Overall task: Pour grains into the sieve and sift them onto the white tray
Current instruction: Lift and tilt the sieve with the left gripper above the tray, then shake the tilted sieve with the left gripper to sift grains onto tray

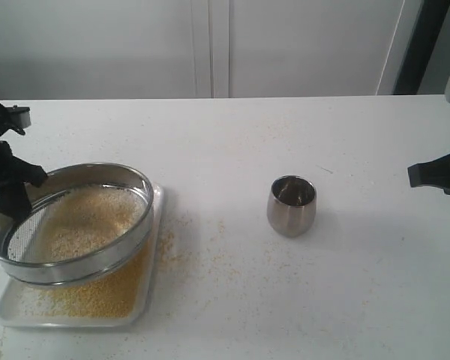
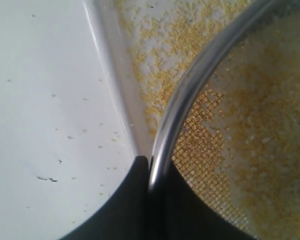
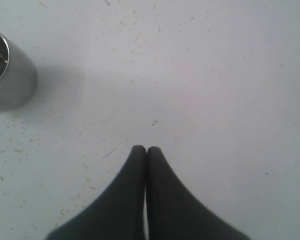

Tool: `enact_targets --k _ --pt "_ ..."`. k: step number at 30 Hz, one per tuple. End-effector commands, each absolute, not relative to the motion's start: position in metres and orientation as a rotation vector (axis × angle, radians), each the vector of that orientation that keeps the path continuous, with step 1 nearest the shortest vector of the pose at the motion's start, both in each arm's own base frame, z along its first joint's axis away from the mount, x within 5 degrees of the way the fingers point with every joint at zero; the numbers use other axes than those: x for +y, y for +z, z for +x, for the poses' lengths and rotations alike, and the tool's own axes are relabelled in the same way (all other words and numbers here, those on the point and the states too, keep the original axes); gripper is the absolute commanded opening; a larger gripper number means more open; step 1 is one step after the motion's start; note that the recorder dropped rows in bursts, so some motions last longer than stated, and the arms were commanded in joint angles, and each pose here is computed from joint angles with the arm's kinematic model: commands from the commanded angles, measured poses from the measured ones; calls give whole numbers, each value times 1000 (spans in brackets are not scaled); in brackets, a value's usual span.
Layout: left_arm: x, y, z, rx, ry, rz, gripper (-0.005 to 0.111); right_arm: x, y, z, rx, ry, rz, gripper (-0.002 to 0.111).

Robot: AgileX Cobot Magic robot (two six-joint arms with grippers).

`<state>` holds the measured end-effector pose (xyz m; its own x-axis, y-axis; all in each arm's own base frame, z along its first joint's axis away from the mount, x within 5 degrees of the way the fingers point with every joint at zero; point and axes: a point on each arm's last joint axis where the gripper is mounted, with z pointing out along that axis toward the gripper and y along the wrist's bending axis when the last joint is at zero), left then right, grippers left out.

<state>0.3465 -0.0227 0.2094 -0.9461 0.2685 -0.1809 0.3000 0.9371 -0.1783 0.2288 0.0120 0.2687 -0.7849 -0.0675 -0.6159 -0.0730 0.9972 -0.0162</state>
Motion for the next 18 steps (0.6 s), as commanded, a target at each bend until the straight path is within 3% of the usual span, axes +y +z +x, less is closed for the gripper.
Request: enact_targets --k 1,6,10,15,18 --pt "-16 223 365 2906 -287 311 0 11 272 229 2454 8 -97 0" --pt "-22 220 353 2977 -329 365 0 11 272 229 2454 8 -97 0" --pt "-26 213 332 2835 -258 329 0 11 272 229 2452 8 -97 0" --pt "-13 224 359 2782 -245 219 0 11 272 229 2452 8 -97 0" --pt "-15 220 354 2863 -279 273 0 11 272 229 2452 8 -97 0"
